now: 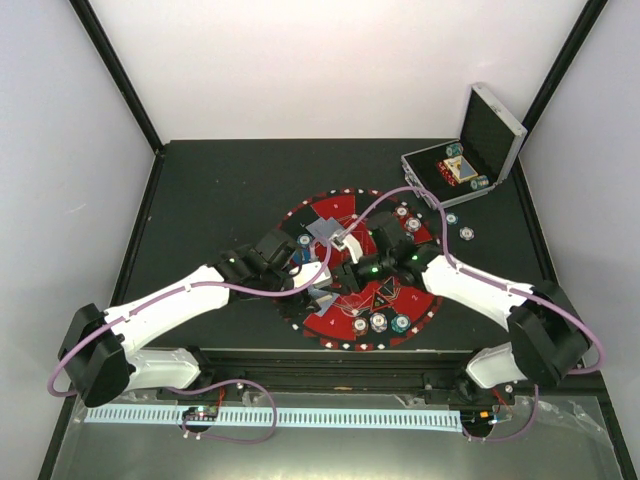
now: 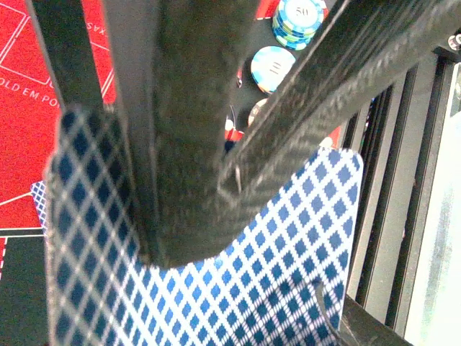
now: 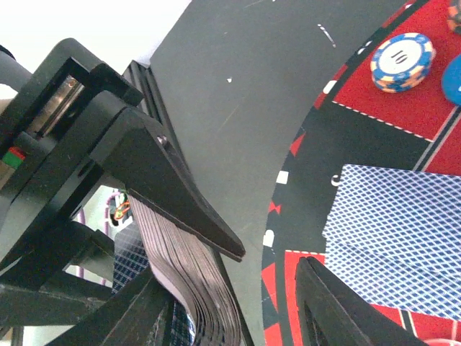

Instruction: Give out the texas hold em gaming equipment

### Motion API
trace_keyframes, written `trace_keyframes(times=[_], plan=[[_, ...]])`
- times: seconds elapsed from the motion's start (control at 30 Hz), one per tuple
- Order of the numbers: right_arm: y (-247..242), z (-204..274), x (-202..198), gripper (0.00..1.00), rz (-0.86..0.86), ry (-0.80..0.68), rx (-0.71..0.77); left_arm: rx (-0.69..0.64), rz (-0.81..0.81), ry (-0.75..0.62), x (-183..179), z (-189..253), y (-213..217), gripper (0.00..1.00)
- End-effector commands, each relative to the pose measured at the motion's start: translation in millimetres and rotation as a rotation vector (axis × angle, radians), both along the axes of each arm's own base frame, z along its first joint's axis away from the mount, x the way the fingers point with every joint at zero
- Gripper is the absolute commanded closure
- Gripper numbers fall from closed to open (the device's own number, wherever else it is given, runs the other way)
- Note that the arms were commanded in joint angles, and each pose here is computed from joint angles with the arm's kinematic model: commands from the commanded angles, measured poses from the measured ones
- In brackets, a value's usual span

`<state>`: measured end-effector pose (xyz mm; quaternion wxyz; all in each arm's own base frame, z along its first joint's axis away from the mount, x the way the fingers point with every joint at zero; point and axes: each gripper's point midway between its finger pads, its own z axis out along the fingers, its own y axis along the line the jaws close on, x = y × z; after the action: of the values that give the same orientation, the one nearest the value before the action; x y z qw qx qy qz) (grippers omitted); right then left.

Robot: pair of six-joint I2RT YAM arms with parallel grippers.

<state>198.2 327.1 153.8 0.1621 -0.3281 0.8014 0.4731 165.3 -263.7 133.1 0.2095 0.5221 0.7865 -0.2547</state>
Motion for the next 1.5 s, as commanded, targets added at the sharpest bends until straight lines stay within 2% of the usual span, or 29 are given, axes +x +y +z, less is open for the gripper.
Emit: trace_keyframes(times=[0.0, 0.1, 0.4, 0.57, 0.7, 0.93, 1.17, 1.47], plan=[[-18, -1, 13, 0.53, -0.070, -0.059, -0.076, -0.039, -0.031, -0.026, 0, 14, -8, 0.59], [-21, 3, 13, 0.54, -0.074, -0.068, -0.075, -0.038, -0.026, -0.030, 1, 14, -7, 0.59], [-26, 11, 13, 0.64, -0.085, -0.085, -0.075, -0.031, -0.016, -0.034, 3, 13, -6, 0.60], [-31, 17, 11, 0.72, -0.093, -0.100, -0.076, -0.028, -0.011, -0.037, 4, 13, -6, 0.59], [-33, 20, 9, 0.84, -0.090, -0.099, -0.072, -0.025, -0.010, -0.035, 4, 12, -6, 0.60], [-32, 25, 5, 0.99, -0.078, -0.100, -0.049, -0.021, -0.006, -0.036, 4, 11, -5, 0.60], [-37, 31, 4, 0.99, -0.081, -0.118, -0.054, -0.009, 0.005, -0.042, 7, 9, -4, 0.60], [-71, 36, 12, 0.99, -0.179, -0.170, -0.128, 0.009, 0.030, -0.057, 11, 7, 0, 0.60]])
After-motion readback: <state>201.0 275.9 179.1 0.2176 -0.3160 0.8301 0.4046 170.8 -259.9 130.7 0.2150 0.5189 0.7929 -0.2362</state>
